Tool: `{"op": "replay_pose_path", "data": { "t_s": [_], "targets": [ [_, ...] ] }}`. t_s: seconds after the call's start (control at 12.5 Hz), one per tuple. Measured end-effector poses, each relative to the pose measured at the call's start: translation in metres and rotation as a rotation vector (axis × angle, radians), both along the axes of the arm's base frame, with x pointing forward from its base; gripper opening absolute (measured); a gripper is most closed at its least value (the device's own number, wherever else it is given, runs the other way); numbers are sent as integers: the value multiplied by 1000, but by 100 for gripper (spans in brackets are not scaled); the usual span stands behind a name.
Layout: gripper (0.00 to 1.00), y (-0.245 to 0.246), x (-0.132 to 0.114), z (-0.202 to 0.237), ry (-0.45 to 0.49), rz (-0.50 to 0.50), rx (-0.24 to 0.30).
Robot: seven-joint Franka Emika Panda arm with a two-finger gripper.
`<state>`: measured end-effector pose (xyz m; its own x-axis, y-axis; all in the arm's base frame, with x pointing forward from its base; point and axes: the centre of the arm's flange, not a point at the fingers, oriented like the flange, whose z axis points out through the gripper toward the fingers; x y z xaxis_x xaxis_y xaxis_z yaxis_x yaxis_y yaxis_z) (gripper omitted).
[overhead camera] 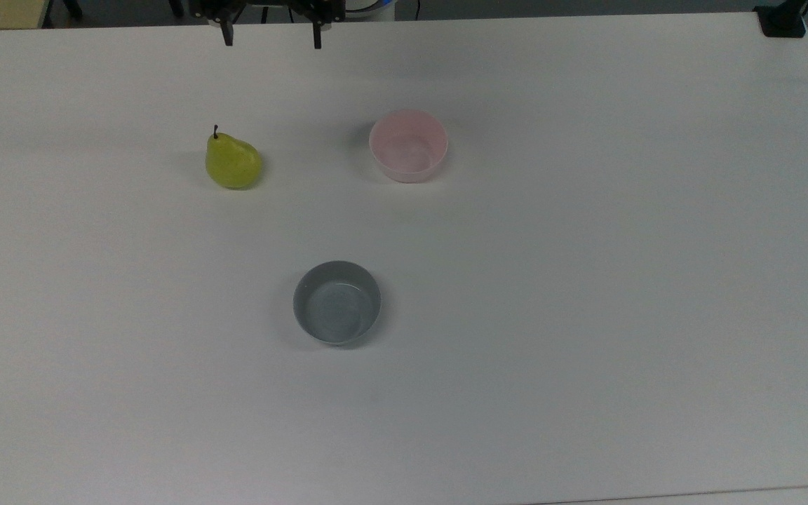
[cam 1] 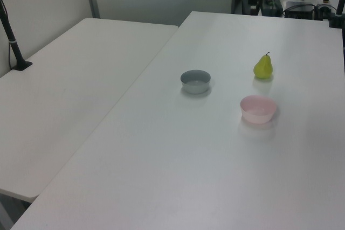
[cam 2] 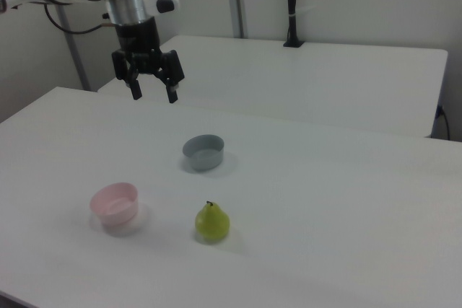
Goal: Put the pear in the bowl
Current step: 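Move the open gripper toward the yellow-green pear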
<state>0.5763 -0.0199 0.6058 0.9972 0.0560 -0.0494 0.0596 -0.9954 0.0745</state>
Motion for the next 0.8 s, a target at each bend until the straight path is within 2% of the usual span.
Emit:
{"op": "replay_pose_path", "data": {
  "t_s": [0.32, 0.64, 0.8],
  "targets": [
    [100, -65, -9, -6, 27, 25, 10],
    [100, -113, -23, -67, 117, 48, 35],
    [100, -117, -27, -101, 149, 55, 14]
  ]
}}
